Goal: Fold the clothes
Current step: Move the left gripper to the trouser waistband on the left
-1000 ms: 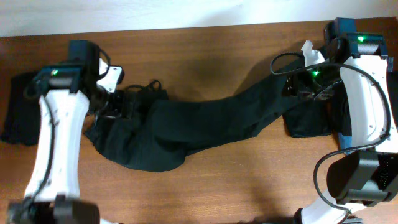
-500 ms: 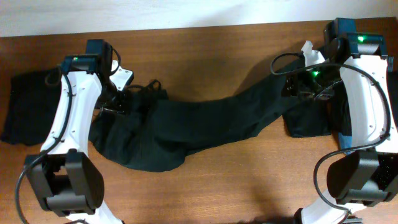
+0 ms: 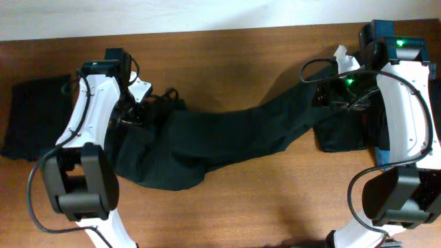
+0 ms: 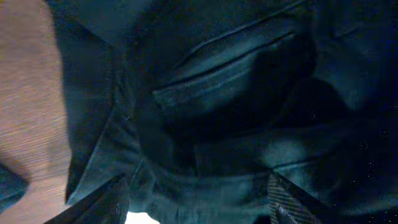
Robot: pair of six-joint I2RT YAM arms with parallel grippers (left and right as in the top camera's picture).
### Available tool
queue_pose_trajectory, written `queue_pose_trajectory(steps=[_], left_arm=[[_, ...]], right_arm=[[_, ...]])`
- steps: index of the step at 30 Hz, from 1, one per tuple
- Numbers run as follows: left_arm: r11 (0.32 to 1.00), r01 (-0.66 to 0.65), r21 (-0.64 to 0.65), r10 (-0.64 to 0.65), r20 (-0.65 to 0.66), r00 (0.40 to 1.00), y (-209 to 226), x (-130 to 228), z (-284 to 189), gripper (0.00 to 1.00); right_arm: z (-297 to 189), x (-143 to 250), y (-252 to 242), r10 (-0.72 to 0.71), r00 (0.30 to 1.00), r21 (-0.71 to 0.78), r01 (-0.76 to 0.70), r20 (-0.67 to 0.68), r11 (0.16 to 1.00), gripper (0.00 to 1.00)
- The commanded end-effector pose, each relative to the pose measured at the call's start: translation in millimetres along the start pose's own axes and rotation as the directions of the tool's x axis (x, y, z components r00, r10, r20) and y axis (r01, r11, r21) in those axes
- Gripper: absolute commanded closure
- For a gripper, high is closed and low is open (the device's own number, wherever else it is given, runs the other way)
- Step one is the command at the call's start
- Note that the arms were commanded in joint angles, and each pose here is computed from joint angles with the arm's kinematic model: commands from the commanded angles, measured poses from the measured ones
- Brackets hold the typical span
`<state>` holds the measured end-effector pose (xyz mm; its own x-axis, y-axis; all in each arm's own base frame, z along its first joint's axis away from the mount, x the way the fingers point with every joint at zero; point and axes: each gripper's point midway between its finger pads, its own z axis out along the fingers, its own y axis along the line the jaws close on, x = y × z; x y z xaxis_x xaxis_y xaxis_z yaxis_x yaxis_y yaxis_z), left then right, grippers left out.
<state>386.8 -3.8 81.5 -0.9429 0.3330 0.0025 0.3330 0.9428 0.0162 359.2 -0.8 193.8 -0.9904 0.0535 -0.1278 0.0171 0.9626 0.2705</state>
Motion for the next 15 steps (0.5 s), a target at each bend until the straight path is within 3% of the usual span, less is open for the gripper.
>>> queue_pose_trajectory(steps=[1, 8, 9, 11, 12, 15], left_arm=[[1.000, -0.010, 0.001, 0.010, -0.020, 1.000, 4.2, -0.8, 7.6, 0.29], [1.000, -0.010, 0.009, 0.010, -0.045, 0.999, 3.4, 0.5, 17.1, 0.39], [1.000, -0.010, 0.010, 0.010, -0.048, 0.999, 3.3, 0.8, 17.7, 0.46], [1.000, -0.010, 0.009, 0.011, -0.047, 0.999, 3.5, 0.6, 17.8, 0.86], [1.000, -0.010, 0.009, 0.011, -0.045, 0.999, 3.7, 0.2, 17.3, 0.98], [1.000, -0.010, -0.003, 0.010, -0.034, 0.999, 6.2, -2.9, 16.5, 1.00]], right_arm=[[-0.1, 0.1, -1.5, -0.010, 1.000, 0.009, 0.010, 0.000, 1.000, 0.34], [-0.1, 5.1, -1.1, -0.005, 1.000, 0.007, 0.005, -0.021, 1.000, 0.33], [-0.2, 6.7, -0.9, -0.003, 1.000, 0.007, 0.003, -0.027, 1.000, 0.33], [-0.3, 11.1, -0.4, 0.002, 0.999, 0.005, -0.002, -0.045, 1.000, 0.33], [-0.4, 12.2, -0.3, 0.004, 0.999, 0.004, -0.003, -0.049, 1.000, 0.33], [-0.4, 13.2, -0.3, 0.005, 0.999, 0.004, -0.004, -0.053, 1.000, 0.33]])
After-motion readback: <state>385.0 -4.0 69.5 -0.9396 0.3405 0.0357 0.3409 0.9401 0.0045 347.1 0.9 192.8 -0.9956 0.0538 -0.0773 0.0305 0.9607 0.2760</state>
